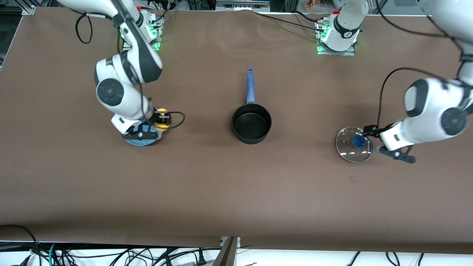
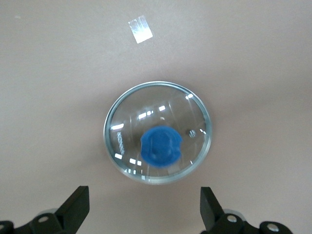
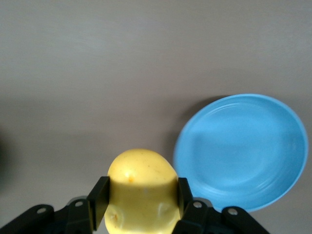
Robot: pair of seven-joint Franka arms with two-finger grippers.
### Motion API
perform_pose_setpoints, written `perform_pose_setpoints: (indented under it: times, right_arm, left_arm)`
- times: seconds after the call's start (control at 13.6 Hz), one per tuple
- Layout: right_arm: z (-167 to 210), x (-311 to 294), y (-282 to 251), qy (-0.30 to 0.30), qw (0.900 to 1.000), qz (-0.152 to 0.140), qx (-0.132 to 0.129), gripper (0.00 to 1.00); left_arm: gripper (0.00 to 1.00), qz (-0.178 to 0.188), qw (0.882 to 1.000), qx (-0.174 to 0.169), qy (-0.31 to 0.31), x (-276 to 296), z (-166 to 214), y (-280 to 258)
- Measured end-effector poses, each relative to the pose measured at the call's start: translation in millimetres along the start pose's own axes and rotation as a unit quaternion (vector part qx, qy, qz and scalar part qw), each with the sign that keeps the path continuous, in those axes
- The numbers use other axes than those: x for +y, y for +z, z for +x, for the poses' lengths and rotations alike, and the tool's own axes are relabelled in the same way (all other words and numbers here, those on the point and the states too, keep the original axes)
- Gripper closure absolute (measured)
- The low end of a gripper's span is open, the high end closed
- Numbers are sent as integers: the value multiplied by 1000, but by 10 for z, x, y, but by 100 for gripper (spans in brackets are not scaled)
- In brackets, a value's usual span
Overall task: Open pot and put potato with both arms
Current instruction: 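Carry the potato with the right gripper over the open saucepan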
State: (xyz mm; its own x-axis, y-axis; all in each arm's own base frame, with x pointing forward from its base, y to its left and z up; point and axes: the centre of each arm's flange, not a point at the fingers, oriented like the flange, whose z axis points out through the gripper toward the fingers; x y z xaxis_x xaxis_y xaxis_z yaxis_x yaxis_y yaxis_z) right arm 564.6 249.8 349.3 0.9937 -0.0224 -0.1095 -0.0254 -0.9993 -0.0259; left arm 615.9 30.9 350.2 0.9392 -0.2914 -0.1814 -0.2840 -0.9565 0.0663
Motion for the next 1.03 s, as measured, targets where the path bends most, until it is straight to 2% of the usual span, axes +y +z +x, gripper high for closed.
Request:
perform_pose_setpoints:
  times: [0.29,0.44,0.66,0.81,1.03]
  right_arm:
    - [-283,-1041,-387,56,998,25,17,39]
    - [-525,-1662,-272,83,996,31,11,39]
    - [-879,-2495,-15,112,993,39,4,39]
    - [-1004,-2856,193,124,991,48,17,39]
    - [-978,-3014,557,126,990,52,33,39]
  left_arm:
    - [0,9,999,-12,-42,259,-267,-1134]
    - [0,10,999,-11,-50,335,-405,-1628]
    - [0,3,999,15,-51,552,-552,-2166]
    - [0,7,998,34,-52,796,-639,-2397]
    - [0,3,997,52,-62,875,-794,-2593]
